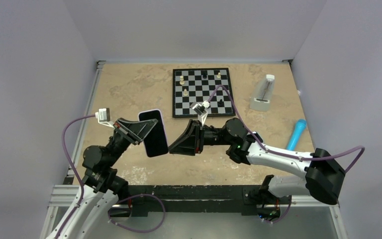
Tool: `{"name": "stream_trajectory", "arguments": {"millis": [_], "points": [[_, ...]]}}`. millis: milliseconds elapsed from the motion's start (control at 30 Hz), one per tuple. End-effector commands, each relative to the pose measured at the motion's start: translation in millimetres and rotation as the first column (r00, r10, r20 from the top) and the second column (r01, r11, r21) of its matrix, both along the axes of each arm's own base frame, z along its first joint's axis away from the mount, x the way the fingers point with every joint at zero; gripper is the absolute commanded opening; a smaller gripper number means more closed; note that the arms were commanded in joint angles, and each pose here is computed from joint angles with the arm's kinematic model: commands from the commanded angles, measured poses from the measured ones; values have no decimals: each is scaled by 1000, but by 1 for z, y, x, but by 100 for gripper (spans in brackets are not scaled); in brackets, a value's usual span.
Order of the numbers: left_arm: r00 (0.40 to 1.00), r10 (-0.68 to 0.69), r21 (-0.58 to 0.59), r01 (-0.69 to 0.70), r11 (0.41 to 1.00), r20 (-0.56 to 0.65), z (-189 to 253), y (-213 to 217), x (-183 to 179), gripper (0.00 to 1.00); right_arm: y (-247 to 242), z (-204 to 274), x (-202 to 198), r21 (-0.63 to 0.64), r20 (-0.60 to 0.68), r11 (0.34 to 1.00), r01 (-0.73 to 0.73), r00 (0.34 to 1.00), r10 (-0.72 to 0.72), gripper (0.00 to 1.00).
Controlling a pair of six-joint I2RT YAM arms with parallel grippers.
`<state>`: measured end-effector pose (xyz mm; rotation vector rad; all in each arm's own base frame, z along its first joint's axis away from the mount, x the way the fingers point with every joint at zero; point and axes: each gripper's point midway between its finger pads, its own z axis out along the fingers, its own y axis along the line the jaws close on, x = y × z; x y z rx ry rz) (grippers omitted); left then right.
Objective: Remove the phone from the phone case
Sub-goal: Remove the phone case from the phone.
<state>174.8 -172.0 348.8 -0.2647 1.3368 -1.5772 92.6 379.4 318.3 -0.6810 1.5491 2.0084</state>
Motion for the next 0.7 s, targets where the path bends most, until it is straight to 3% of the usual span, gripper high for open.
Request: {"name": "stream_trajectory", "arguments": {"millis": [0,667], "points": [[992,7,-79,3,997,126,45,9,-18,0,-7,6,-2,25,36,999,20,999,-21,36],[991,-66,-103,78,992,117,50,1,-21,0,17,0,10,9,32,1000,-3,999,3,37]]}}
